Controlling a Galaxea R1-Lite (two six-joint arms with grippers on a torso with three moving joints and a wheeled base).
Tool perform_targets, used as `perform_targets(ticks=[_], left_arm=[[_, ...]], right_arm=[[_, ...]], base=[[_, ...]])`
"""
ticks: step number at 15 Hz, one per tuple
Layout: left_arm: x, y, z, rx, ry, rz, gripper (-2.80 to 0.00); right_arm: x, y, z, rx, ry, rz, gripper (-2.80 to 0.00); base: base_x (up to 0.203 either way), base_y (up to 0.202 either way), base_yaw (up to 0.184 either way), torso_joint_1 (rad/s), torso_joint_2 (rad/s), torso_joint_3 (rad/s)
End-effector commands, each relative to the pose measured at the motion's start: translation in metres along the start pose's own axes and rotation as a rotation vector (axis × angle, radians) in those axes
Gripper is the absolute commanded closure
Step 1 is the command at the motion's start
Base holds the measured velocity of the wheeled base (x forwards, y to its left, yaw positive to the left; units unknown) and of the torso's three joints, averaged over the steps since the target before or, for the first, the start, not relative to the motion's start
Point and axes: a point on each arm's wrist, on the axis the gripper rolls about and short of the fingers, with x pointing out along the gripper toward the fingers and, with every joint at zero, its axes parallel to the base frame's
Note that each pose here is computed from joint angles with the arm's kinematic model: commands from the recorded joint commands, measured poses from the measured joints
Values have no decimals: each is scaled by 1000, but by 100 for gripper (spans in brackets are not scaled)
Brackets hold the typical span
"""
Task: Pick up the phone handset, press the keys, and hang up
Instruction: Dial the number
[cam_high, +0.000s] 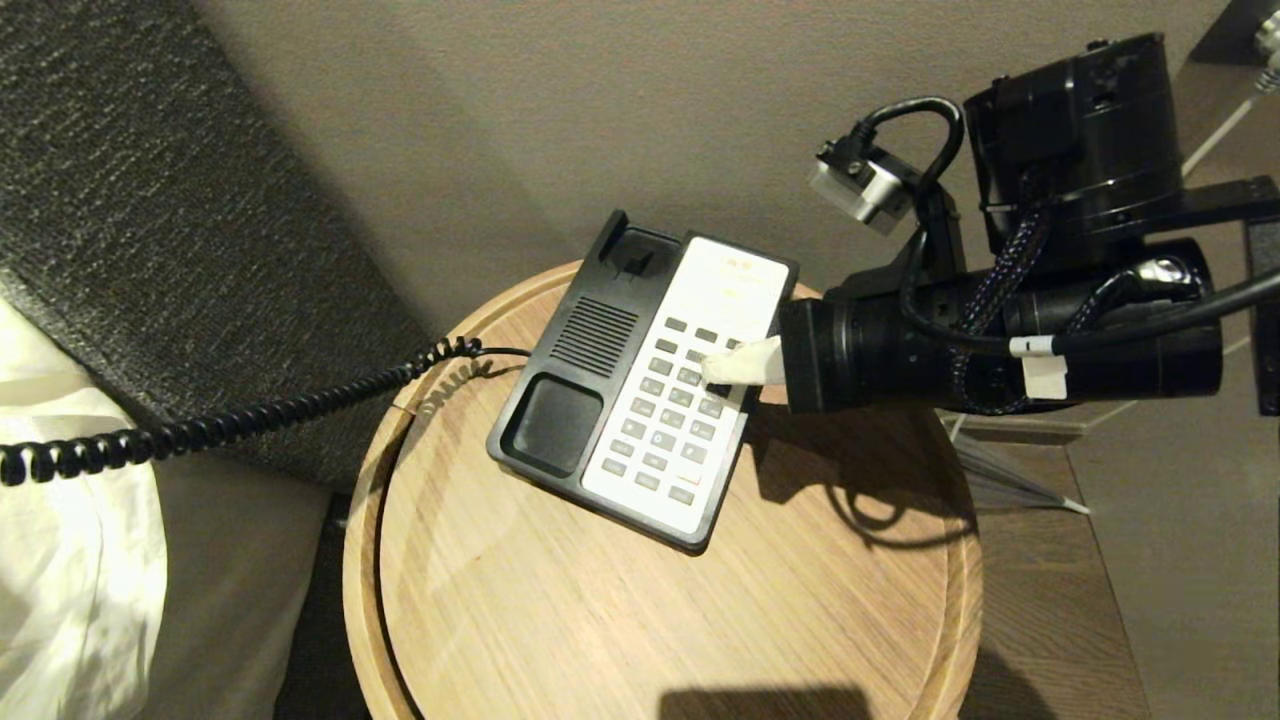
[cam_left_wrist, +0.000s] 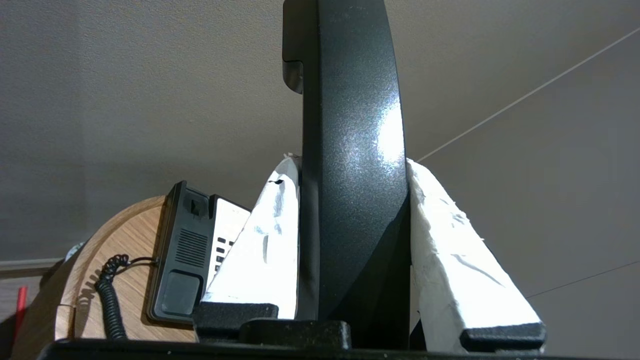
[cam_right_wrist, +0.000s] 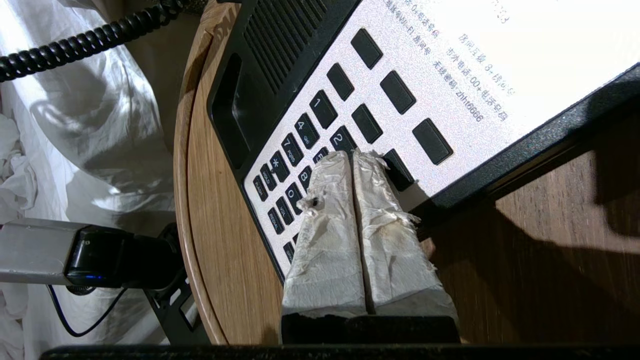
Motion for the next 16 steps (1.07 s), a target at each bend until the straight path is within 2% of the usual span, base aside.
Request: perform_targets(ticks=[1,16], left_arm=[[0,0,-1,-2,3,3,0],[-7,2,-2,-4,-1,2,0]], right_arm=[[-2,0,-1,0,-1,2,0],[4,-11,-8,-20,23,-39,0]], base=[[0,0,0,0,0,0],[0,0,0,0,0,0]])
